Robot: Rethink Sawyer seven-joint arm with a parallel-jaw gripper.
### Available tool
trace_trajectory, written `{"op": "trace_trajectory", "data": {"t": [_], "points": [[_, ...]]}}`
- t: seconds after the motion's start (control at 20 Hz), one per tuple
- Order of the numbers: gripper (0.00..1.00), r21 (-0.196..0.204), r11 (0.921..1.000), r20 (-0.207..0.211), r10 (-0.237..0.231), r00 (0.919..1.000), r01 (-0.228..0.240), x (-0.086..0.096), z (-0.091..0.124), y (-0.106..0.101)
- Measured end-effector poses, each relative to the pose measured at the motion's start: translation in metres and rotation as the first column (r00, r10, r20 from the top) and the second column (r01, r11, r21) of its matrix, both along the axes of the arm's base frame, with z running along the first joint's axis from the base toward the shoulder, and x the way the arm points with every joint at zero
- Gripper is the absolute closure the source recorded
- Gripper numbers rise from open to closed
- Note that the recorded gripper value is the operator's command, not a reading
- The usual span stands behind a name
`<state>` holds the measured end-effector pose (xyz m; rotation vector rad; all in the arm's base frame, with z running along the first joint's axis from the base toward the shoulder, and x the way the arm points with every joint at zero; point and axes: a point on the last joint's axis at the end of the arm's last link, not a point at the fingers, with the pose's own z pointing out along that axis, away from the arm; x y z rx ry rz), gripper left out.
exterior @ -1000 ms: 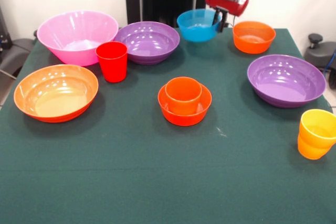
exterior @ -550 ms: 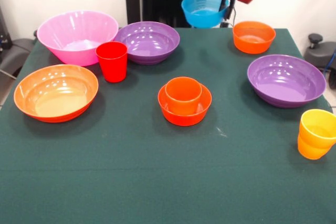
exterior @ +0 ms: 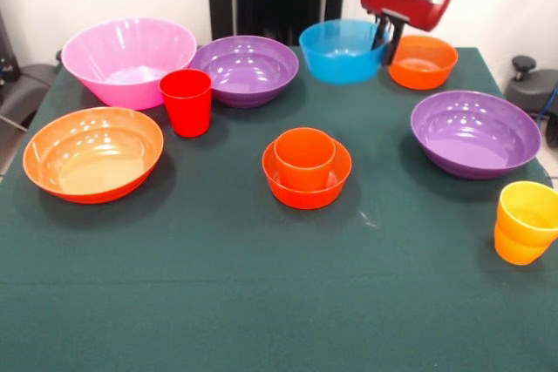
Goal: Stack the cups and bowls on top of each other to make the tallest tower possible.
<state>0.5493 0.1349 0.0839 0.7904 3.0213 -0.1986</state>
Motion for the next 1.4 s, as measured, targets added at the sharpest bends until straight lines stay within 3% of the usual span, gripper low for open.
{"op": "trace_trajectory", "data": {"t": [0.25, 0.4, 0.7, 1.0, 1.1, 1.4], "points": [[1.0, -0.017, 0.9996, 0.081, 0.022, 0.9965, -0.021, 0.047, 0.006, -0.008], [1.0, -0.025, 0.9992, 0.101, 0.032, 0.9943, -0.03, 0.058, 0.009, -0.01], [1.0, -0.068, 0.9946, 0.164, 0.089, 0.9824, -0.079, 0.094, 0.018, -0.015], [1.0, -0.093, 0.9914, 0.171, 0.107, 0.9795, -0.092, 0.119, 0.024, -0.021], [1.0, -0.101, 0.9916, 0.157, 0.095, 0.983, -0.08, 0.134, 0.026, -0.03], [1.0, -0.11, 0.9925, 0.132, 0.067, 0.989, -0.053, 0.153, 0.025, -0.048]]}}
